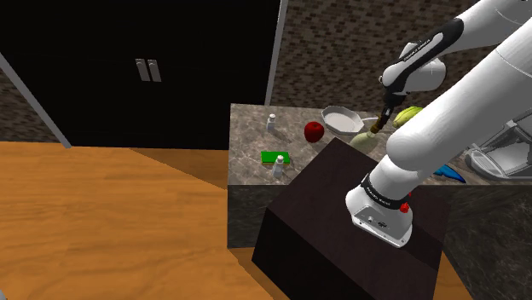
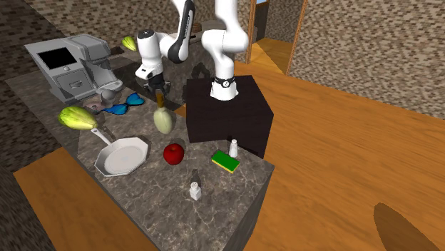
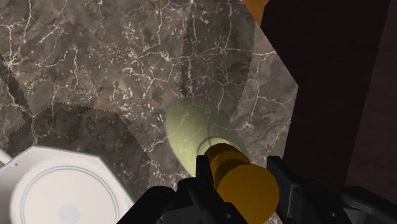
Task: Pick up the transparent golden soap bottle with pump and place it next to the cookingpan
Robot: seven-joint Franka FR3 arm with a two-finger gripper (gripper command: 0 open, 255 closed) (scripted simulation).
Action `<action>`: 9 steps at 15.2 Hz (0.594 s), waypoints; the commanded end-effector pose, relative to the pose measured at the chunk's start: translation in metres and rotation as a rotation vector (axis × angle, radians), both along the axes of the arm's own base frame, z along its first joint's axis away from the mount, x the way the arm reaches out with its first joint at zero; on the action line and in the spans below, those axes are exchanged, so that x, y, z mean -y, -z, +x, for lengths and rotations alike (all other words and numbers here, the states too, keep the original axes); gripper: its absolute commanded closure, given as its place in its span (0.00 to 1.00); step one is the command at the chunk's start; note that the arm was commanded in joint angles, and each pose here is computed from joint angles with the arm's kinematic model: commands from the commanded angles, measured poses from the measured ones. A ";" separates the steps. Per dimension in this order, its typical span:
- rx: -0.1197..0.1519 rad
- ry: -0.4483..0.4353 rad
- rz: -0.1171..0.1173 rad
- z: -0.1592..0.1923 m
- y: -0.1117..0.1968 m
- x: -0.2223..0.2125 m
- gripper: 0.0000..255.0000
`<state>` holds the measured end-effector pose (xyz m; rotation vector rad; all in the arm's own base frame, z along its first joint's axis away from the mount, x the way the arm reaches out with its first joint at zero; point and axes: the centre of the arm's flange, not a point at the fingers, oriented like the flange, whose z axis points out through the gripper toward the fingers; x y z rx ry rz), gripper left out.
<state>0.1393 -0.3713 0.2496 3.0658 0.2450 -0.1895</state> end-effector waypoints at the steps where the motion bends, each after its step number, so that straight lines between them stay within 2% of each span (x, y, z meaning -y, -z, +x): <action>1: 0.001 0.000 -0.002 -0.001 0.009 0.000 1.00; 8: 0.001 0.000 -0.002 -0.001 0.009 0.000 1.00; 9: 0.001 0.000 -0.002 -0.001 0.009 0.000 0.00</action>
